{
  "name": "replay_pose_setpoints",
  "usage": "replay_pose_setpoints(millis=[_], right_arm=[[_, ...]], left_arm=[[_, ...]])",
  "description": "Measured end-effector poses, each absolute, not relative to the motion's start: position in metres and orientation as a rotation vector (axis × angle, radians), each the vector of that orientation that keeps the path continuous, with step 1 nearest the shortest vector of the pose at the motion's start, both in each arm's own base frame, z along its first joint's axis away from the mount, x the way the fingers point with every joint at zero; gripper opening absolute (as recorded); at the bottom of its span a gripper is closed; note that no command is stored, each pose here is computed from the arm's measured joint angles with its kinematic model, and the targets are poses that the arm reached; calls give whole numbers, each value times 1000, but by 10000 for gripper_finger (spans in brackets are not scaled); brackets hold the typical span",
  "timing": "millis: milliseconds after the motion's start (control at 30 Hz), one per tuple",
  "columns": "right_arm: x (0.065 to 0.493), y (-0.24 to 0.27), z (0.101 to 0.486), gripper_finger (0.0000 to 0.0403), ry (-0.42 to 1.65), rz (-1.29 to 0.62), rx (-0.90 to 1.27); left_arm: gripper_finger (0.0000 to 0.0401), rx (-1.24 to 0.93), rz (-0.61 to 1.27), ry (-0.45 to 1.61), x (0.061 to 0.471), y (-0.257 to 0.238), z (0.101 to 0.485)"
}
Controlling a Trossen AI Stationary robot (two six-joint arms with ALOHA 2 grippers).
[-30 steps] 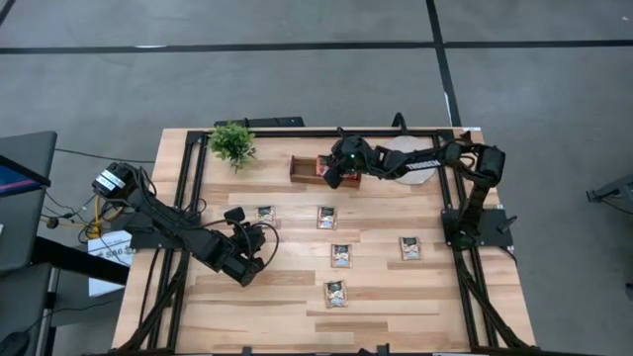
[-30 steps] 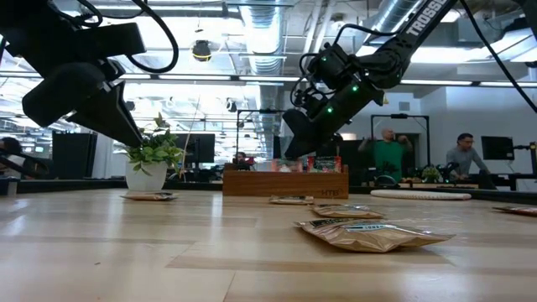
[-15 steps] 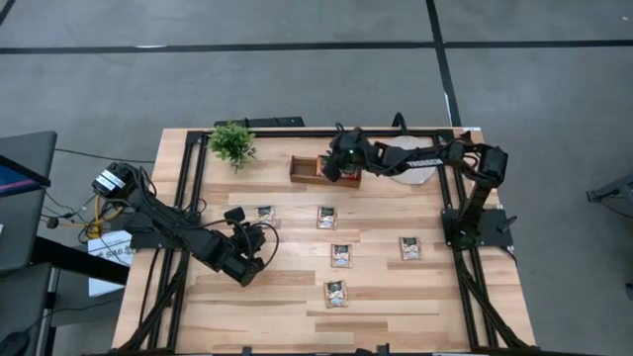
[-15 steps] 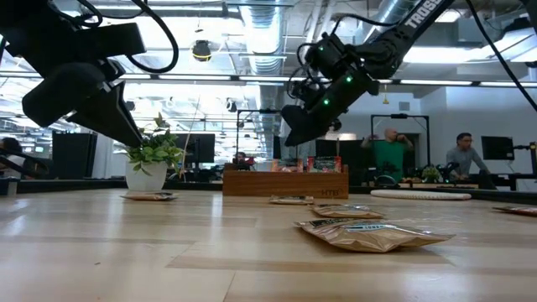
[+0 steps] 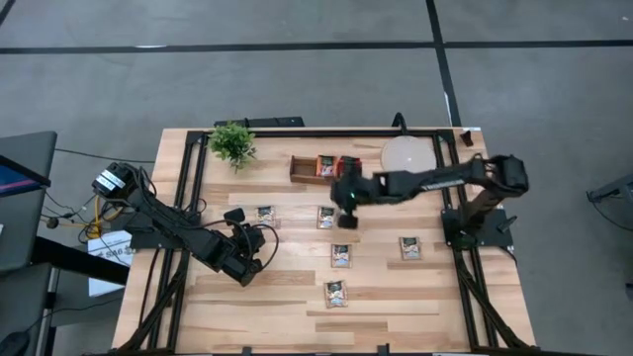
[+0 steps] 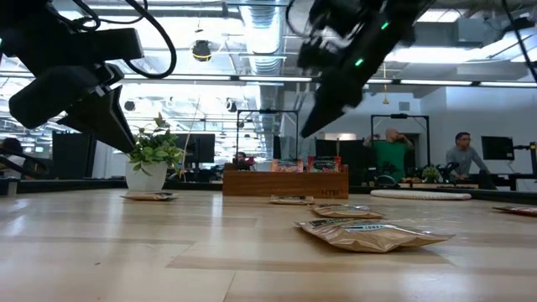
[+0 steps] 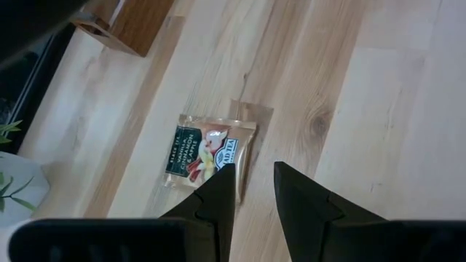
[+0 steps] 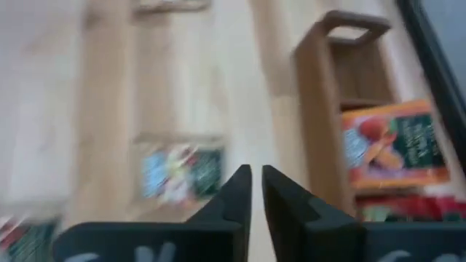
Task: Pick & Place Tea
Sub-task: Put the brown tea bag into the left section of the wooden organizer
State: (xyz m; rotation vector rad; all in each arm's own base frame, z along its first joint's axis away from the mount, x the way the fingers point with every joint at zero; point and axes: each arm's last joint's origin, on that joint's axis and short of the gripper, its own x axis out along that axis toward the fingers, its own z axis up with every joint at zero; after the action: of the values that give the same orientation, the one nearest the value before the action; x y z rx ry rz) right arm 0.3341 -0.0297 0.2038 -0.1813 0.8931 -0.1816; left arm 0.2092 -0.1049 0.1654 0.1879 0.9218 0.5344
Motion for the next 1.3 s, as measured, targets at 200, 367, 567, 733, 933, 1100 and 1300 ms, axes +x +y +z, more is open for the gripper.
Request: replay_pose_setpoints(millis=[200, 367, 567, 733, 933, 1100, 1300], right_arm=[[296, 21, 216, 9, 919, -163, -216], [255, 45, 212, 15, 899, -166, -114], [220, 64, 201, 7, 817, -122, 7], [206, 73, 193, 3, 755, -125, 32], [202, 79, 191, 3, 741, -138, 26], [201, 80, 191, 3, 740, -135, 23], [202, 80, 190, 3, 742, -135, 23]], left_arm=[[89, 196, 530, 924, 209, -105, 165], [89, 226, 539, 930, 213, -99, 166], [89, 283, 587, 974, 225, -73, 166], [89, 260, 577, 1070, 237, -39, 165], [89, 180, 508, 1168, 244, 1, 164], [89, 67, 398, 1179, 249, 25, 163], [89, -15, 363, 1179, 248, 46, 163]])
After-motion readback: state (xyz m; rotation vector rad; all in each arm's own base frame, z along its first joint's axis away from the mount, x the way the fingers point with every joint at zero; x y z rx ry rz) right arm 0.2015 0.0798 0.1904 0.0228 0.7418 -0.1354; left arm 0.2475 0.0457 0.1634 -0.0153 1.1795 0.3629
